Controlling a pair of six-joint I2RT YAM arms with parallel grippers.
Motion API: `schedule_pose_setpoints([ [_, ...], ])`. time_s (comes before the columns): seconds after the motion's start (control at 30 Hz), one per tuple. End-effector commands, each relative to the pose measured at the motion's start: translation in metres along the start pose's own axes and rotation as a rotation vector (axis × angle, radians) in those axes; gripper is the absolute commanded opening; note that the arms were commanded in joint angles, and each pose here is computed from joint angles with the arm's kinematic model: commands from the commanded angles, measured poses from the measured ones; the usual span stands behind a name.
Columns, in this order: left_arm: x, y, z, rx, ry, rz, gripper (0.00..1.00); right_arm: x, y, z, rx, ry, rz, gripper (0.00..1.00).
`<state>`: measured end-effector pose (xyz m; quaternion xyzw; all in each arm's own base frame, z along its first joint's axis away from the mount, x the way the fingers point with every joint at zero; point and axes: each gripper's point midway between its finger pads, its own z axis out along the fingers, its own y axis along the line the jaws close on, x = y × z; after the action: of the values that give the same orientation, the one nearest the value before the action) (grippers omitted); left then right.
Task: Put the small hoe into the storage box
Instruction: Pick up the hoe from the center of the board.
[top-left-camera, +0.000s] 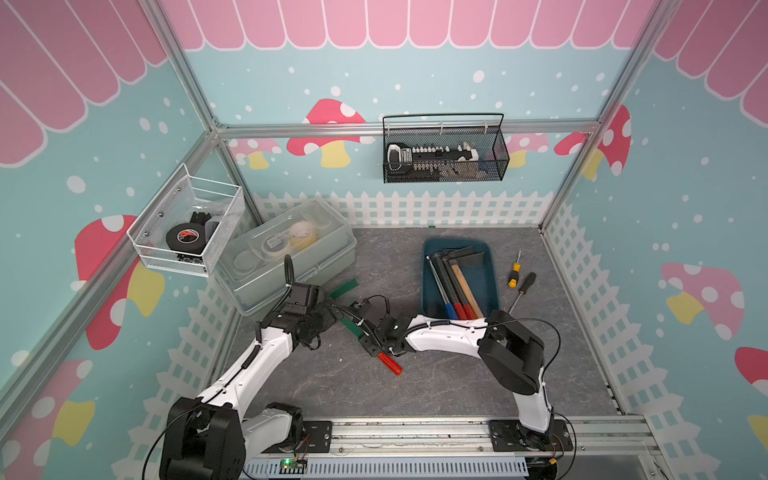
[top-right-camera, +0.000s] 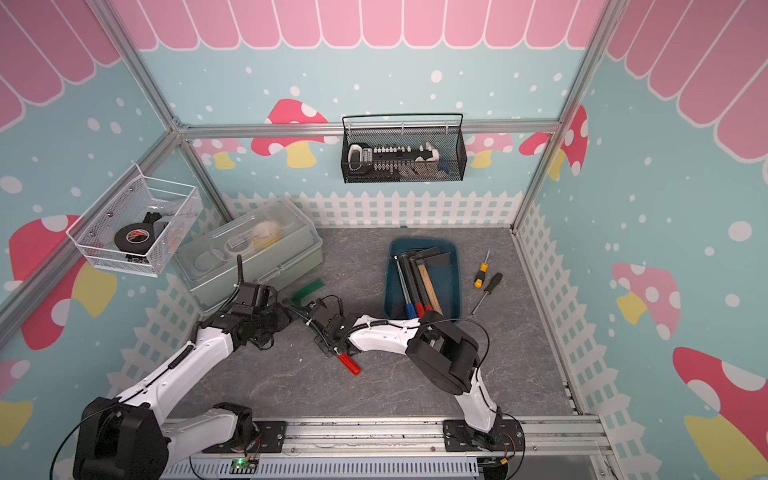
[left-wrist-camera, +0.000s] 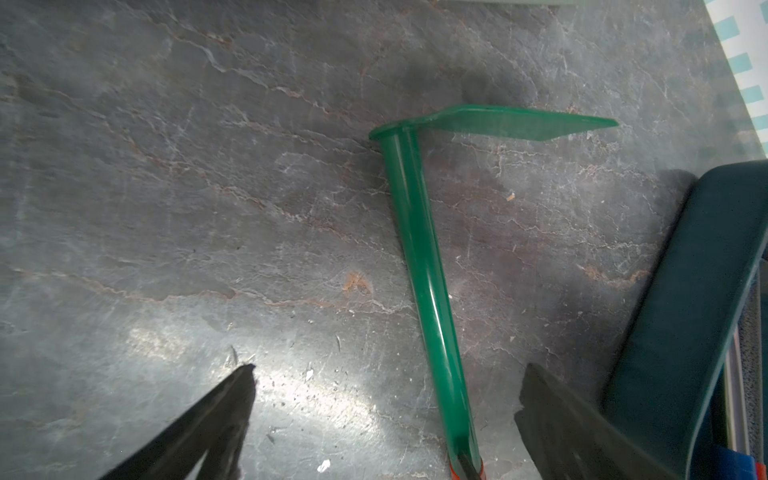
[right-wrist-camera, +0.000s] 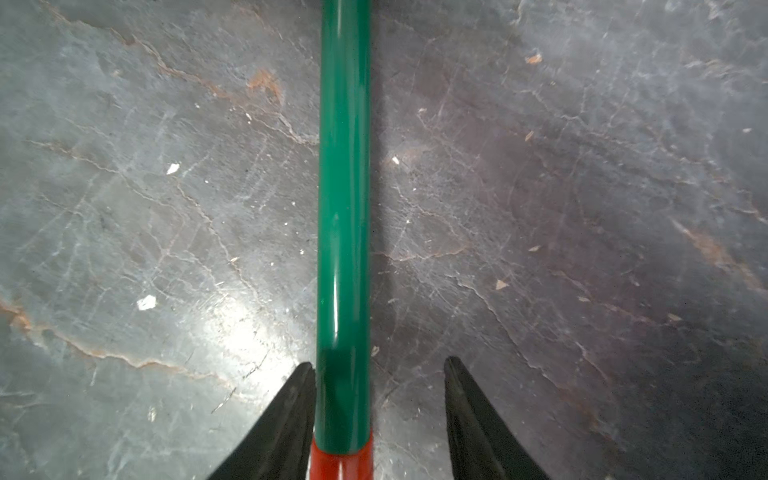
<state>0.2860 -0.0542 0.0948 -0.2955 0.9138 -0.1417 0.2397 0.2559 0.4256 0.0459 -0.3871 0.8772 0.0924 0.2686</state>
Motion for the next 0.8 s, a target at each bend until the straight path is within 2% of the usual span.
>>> schedule_pose_setpoints([
  [0.0,0.001,0.009,-0.002,-0.019,-0.003,-0.023,0.99,-0.01,0.01,0.003,-0.021,-0.02,0.024,0.49],
  [0.77,0.004,0.014,0.0,-0.024,0.006,-0.034,0.99,0.006,0.013,0.04,0.018,0.026,0.06,0.38],
])
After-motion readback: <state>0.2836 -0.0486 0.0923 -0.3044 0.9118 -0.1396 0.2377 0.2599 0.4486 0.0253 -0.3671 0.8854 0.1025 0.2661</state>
